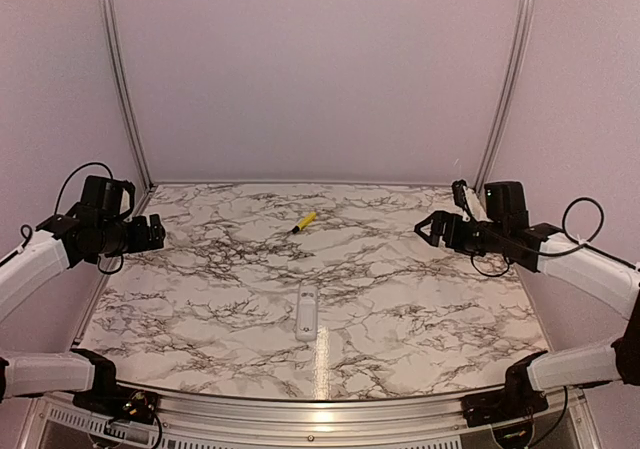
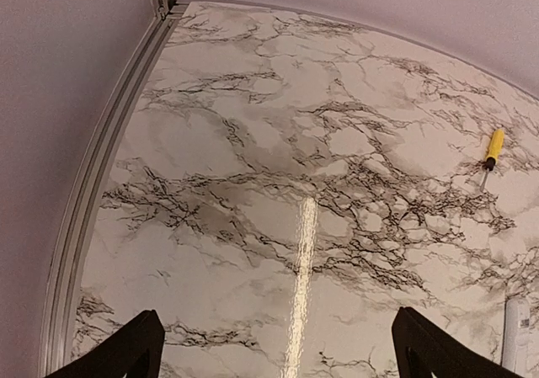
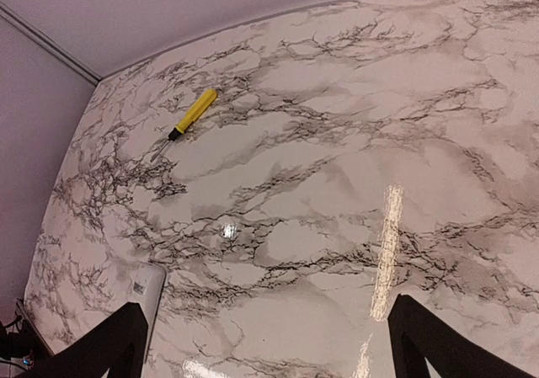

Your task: Unload the batteries from the remote control

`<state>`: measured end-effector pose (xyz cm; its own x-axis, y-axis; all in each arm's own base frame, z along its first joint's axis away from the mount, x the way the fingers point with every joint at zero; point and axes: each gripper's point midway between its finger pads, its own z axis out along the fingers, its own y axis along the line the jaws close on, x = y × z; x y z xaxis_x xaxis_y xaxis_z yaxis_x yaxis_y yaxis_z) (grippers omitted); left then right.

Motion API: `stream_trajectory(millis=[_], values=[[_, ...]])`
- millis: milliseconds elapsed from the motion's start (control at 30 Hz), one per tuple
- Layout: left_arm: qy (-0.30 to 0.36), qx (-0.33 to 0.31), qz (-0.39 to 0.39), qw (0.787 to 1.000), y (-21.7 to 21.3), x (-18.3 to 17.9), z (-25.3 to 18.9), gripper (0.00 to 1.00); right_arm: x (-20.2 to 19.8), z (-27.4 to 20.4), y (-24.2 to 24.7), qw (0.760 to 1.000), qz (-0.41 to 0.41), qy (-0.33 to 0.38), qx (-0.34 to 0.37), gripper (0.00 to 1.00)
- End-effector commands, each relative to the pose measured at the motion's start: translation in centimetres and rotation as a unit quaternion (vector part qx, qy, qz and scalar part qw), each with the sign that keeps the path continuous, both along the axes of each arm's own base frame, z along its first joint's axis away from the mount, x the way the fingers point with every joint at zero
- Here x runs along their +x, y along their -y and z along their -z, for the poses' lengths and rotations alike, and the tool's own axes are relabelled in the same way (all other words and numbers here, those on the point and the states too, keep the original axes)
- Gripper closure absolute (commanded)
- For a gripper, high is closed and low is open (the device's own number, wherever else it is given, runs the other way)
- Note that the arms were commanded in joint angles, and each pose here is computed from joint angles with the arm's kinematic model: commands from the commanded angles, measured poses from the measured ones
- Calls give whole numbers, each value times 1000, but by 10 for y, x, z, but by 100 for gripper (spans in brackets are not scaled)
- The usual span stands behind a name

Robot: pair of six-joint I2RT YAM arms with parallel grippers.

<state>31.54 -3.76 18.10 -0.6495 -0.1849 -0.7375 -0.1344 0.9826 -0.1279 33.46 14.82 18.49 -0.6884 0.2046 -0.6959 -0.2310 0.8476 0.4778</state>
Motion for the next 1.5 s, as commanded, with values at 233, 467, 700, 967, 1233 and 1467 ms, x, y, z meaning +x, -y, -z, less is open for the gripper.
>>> stream_trajectory(millis=[233, 467, 700, 967, 1233, 1467], values=[[-33, -15, 39, 999, 21, -9, 18, 1, -9, 21, -16, 997, -13, -69, -22, 2], [-41, -17, 56, 997, 32, -11, 23, 1, -26, 34, -56, 989, -9, -108, -98, 1], [-41, 1, 49, 998, 34, -14, 22, 1, -52, 32, -98, 981, 18, -131, -140, 1], [-39, 24, 51, 998, 42, -19, 22, 1, -96, 46, -144, 968, 20, -184, -167, 2], [-44, 39, 83, 995, 64, -27, 25, 1, -122, 56, -198, 963, -12, -214, -161, 2], [-60, 39, 96, 993, 71, -28, 32, 1, -140, 63, -228, 958, -34, -229, -171, 2]])
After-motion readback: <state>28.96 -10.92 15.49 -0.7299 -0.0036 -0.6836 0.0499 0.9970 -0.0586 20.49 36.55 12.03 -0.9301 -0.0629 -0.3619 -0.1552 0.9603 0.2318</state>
